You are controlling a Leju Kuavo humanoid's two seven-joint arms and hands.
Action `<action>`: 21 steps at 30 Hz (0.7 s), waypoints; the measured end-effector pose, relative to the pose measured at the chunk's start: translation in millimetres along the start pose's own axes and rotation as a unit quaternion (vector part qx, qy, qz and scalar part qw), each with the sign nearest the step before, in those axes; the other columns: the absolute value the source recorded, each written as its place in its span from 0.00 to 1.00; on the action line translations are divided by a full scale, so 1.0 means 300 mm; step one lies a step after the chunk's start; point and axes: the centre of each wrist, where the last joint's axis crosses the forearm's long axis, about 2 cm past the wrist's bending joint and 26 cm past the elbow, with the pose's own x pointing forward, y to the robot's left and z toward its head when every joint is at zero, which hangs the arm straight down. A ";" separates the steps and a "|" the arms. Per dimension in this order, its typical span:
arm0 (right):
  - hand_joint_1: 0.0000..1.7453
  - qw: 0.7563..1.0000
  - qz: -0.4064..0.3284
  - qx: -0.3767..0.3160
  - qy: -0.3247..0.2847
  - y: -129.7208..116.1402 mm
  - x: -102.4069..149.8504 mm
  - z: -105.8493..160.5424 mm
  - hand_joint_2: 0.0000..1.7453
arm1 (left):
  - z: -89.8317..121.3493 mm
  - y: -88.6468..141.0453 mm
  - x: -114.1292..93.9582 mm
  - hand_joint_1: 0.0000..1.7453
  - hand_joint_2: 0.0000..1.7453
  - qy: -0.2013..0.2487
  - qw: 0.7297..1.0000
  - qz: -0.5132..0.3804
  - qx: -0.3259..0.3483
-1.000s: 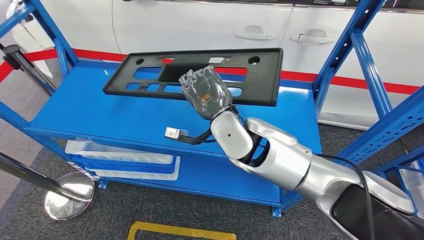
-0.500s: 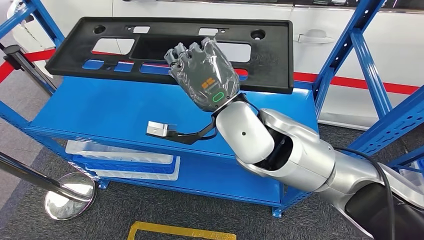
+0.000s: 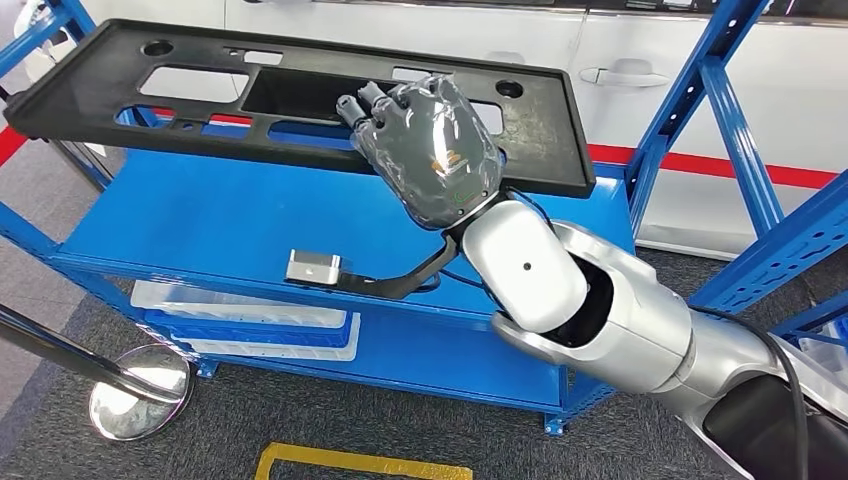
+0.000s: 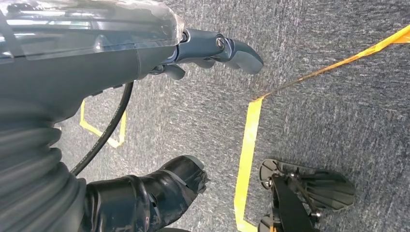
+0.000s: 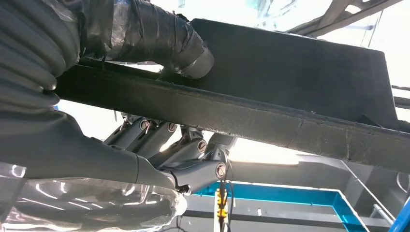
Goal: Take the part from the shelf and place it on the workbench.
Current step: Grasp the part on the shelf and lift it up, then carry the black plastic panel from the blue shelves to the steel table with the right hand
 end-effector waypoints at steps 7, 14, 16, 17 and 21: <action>1.00 1.000 0.002 -0.003 0.002 -0.006 -0.011 0.007 1.00 | 0.000 -0.002 0.004 0.00 1.00 -0.002 1.000 -0.001 0.003; 1.00 1.000 0.013 -0.003 0.008 -0.006 -0.020 0.014 1.00 | 0.001 -0.003 0.004 0.00 1.00 -0.006 1.000 -0.014 0.005; 1.00 1.000 0.016 -0.001 0.009 -0.004 -0.024 0.015 1.00 | 0.001 -0.003 0.005 0.00 1.00 -0.007 1.000 -0.017 0.005; 1.00 1.000 0.018 0.000 0.010 -0.003 -0.026 0.016 1.00 | 0.001 -0.004 0.005 0.00 1.00 -0.008 1.000 -0.018 0.005; 1.00 1.000 0.022 0.001 0.011 -0.003 -0.031 0.018 1.00 | 0.003 -0.011 0.010 0.00 1.00 -0.009 1.000 -0.019 0.001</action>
